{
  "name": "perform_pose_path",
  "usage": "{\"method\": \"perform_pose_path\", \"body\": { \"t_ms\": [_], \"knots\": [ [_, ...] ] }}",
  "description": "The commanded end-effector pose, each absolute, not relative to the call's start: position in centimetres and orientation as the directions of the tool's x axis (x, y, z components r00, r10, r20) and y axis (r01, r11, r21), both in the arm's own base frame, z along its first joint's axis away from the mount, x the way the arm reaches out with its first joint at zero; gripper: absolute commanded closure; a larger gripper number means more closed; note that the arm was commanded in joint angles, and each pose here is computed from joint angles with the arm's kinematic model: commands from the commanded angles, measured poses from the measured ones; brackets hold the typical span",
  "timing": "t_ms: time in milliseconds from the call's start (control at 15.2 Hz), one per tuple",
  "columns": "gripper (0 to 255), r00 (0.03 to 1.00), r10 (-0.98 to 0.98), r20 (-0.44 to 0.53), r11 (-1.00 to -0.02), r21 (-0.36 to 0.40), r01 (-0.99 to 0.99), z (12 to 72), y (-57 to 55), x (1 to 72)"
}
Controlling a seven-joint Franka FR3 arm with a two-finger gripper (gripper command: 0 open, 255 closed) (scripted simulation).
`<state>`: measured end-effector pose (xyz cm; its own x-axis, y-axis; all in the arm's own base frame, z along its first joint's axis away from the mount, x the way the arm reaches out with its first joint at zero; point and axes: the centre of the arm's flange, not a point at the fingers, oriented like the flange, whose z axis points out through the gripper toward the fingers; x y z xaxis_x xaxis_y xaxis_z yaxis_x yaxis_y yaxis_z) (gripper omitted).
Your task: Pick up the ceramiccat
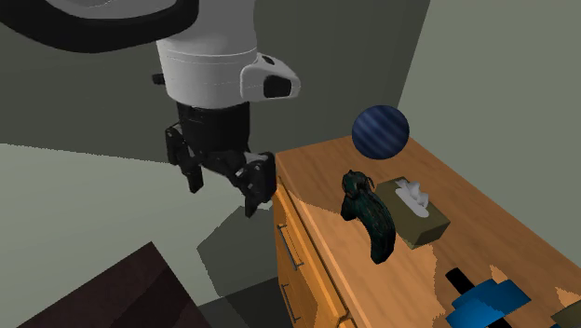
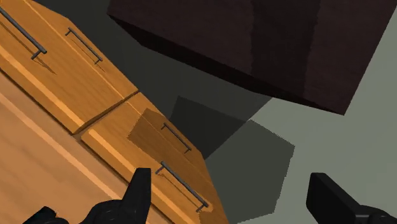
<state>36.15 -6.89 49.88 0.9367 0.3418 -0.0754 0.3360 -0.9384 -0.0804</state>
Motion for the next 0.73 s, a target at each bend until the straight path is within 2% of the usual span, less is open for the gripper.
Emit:
{"method": "perform_pose_path", "body": {
  "t_ms": [0,660],
  "knots": [
    [0,0.918,0.390,-0.069,-0.920,-0.060,0.387,48.6,-8.1,37.5],
    [0,0.800,0.597,-0.055,-0.800,0.036,0.599,42.3,-13.0,46.3]
  ]
}}
